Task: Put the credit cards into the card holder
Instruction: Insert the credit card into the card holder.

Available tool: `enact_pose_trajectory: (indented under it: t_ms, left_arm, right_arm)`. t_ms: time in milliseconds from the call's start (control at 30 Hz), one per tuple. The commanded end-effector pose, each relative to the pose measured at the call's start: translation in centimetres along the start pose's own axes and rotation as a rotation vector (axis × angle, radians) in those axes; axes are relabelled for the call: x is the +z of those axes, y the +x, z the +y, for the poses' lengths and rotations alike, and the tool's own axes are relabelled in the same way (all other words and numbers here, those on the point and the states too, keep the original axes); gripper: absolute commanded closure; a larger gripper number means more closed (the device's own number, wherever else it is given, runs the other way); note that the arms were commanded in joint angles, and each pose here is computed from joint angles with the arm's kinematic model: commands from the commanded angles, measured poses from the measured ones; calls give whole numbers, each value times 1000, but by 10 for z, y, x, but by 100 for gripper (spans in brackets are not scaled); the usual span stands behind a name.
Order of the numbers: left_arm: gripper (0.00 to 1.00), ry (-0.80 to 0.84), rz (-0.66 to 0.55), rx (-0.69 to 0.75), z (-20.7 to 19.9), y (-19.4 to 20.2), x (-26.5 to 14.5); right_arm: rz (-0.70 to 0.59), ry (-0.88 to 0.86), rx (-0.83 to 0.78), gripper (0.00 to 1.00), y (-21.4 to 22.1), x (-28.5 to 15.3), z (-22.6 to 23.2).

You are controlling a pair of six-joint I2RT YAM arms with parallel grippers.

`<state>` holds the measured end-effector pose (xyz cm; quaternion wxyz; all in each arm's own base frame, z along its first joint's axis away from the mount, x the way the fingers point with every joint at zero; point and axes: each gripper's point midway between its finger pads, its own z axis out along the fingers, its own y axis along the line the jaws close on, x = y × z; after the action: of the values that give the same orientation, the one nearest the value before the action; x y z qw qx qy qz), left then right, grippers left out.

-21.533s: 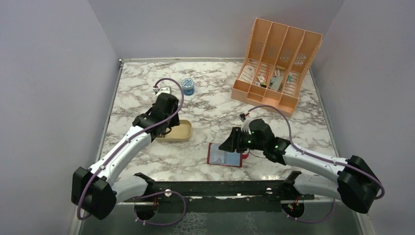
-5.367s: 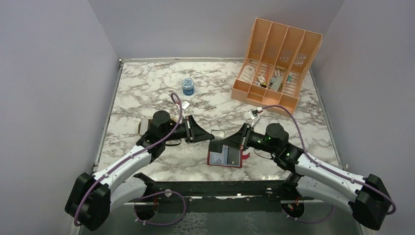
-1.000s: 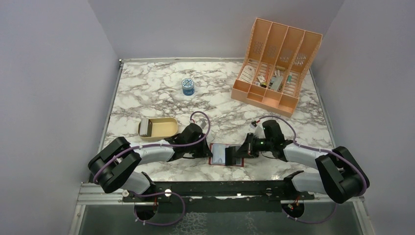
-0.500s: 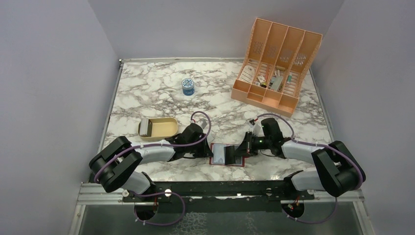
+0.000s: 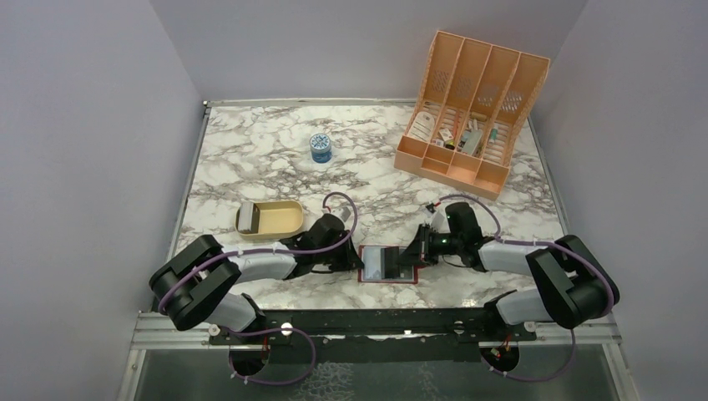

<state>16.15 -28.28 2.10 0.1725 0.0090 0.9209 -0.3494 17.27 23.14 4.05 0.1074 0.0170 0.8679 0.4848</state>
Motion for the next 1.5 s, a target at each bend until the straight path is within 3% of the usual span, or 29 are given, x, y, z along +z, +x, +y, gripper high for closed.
enact_pose_trajectory:
  t_ms: [0, 1467]
  left_arm:
    - [99, -27, 34, -20, 9, 16, -2]
    - [99, -28, 46, -11, 10, 22, 6]
  right_arm:
    - [-39, -10, 13, 99, -6, 3, -1]
    - [62, -15, 5, 99, 8, 23, 0]
